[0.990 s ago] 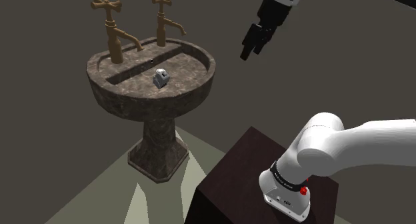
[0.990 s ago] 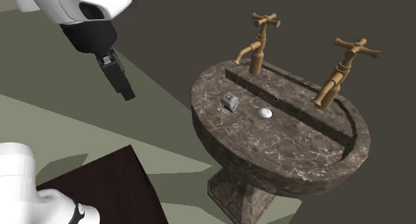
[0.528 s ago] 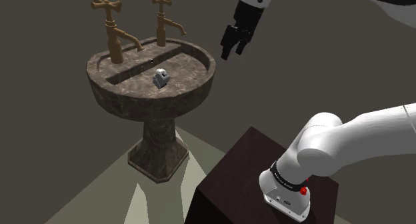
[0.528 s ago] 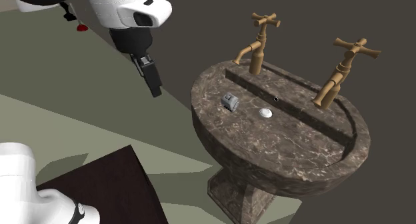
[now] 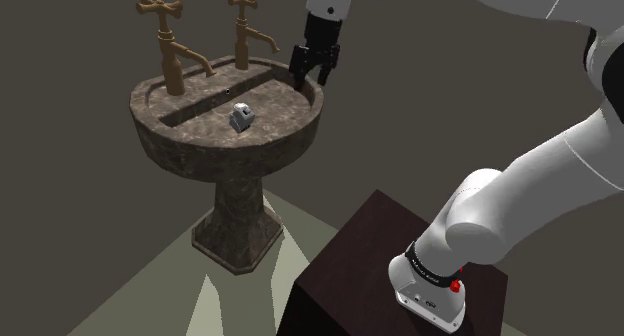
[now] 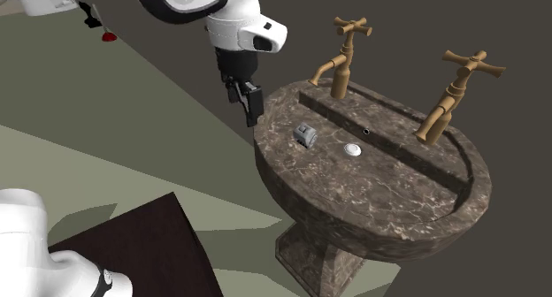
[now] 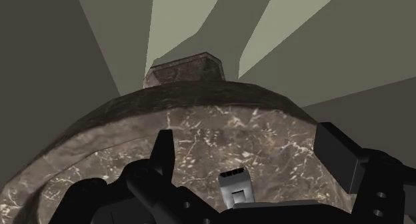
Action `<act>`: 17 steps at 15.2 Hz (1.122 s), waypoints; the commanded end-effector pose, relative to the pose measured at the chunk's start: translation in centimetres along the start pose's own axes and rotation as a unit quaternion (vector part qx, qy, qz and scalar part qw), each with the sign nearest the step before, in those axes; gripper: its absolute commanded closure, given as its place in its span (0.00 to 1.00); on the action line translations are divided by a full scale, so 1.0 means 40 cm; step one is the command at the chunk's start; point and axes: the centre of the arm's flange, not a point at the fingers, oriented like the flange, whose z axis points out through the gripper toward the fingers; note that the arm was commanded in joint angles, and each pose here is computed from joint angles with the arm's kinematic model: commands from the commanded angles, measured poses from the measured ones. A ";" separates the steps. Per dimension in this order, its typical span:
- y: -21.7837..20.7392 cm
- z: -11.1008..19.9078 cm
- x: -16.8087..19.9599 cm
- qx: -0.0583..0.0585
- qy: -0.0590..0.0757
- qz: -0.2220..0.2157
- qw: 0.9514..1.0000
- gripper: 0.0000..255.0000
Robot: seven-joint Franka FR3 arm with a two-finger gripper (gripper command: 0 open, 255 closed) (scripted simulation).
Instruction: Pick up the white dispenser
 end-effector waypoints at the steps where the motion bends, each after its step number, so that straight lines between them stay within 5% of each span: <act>1: -0.007 0.044 0.065 0.002 -0.011 0.002 1.000 0.00; 17: -0.051 0.363 0.553 0.015 -0.097 0.017 0.995 0.00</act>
